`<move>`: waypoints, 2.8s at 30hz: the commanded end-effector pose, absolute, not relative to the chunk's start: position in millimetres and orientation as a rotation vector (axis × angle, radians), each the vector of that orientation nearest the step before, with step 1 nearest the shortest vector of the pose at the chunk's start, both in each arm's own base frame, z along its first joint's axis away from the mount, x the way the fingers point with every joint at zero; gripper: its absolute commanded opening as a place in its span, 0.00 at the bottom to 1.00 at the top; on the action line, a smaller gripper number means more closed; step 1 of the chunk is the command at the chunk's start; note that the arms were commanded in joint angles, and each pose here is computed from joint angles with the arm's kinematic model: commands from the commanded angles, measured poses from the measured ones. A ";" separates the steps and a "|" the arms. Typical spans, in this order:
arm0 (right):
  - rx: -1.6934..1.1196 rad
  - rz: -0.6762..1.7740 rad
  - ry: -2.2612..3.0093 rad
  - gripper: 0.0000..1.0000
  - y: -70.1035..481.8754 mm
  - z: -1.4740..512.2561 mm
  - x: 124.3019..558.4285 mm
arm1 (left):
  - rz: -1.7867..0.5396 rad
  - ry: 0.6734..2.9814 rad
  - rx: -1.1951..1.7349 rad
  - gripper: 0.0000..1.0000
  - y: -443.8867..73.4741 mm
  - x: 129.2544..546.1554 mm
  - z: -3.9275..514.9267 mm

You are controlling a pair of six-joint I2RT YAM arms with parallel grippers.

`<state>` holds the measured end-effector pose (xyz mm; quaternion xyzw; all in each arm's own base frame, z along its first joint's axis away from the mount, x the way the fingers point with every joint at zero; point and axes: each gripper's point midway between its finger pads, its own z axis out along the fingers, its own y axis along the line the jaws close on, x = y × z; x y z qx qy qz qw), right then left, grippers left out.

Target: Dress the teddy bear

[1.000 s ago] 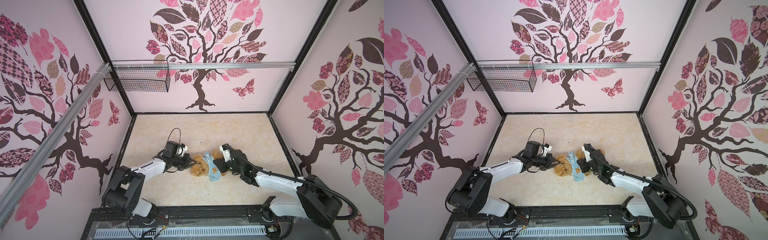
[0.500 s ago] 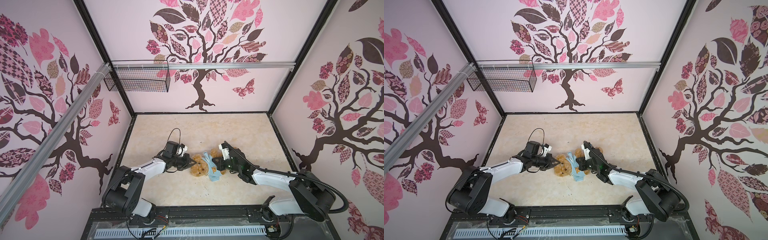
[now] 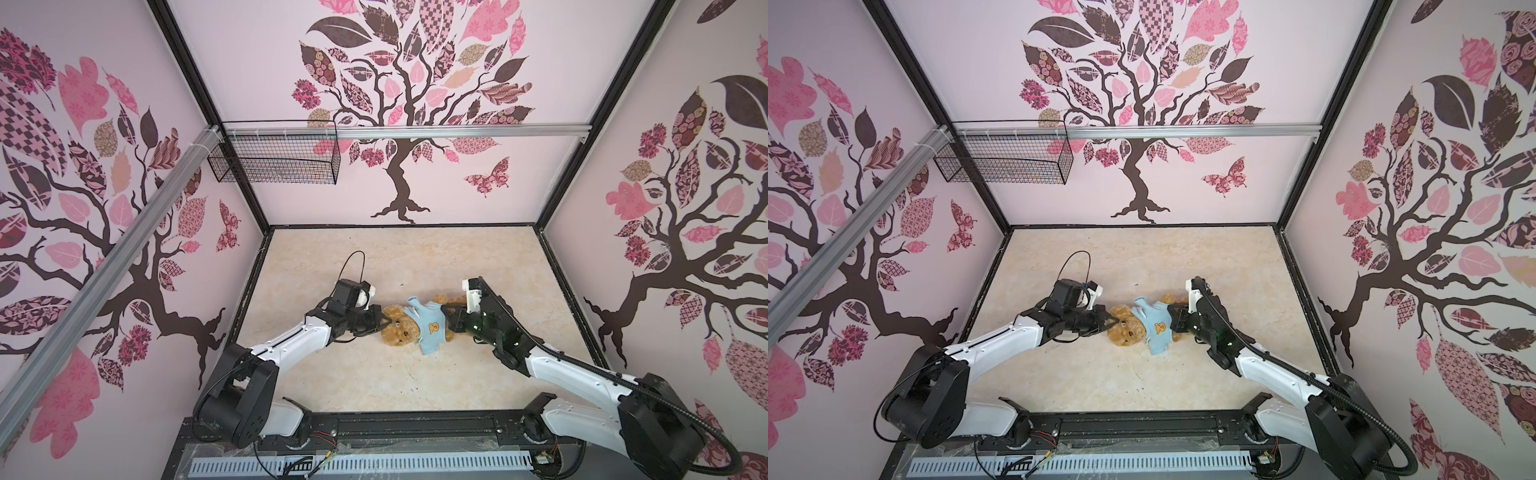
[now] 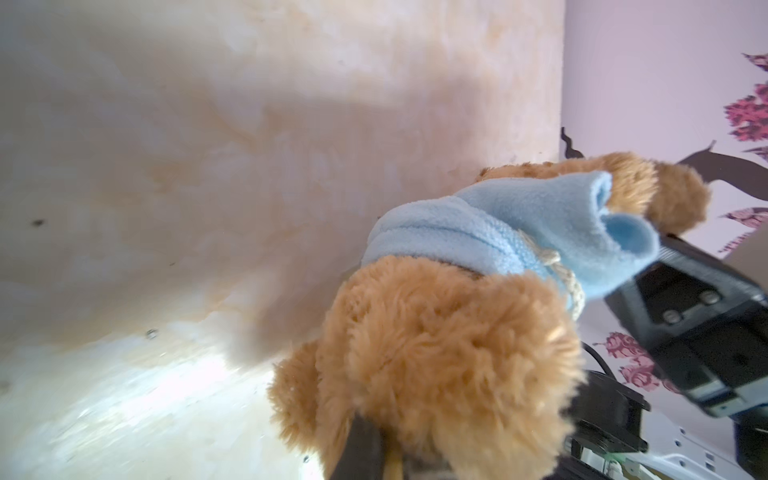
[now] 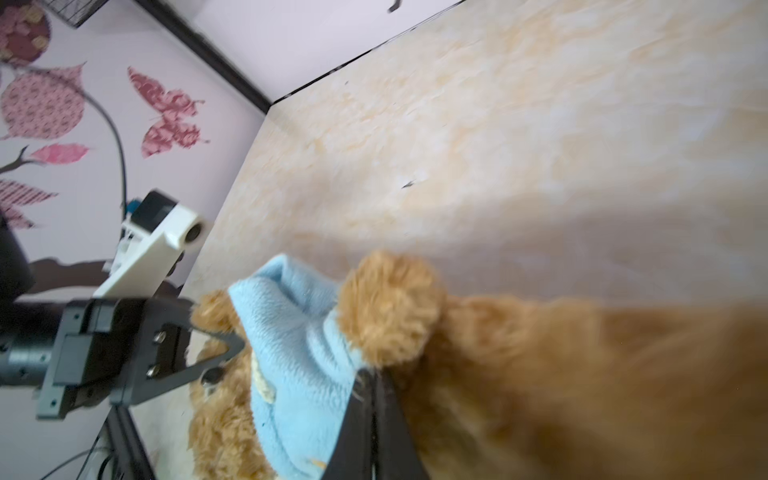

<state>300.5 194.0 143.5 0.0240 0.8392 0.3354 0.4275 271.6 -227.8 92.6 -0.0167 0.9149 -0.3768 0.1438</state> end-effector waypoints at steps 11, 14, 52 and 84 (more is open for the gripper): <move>0.268 0.701 2.118 0.00 139.8 123.9 331.5 | -0.817 2.755 -0.131 0.00 -188.8 259.0 58.1; 0.298 0.743 2.135 0.00 134.7 120.2 338.7 | -0.819 2.740 -0.120 0.00 -188.7 259.1 60.0; 0.268 0.958 2.202 0.00 162.3 113.9 362.7 | -0.879 2.643 0.106 0.00 -224.4 260.5 86.9; -0.166 0.904 2.159 0.32 210.6 149.0 293.8 | -1.115 2.694 -0.179 0.05 -234.8 280.0 81.5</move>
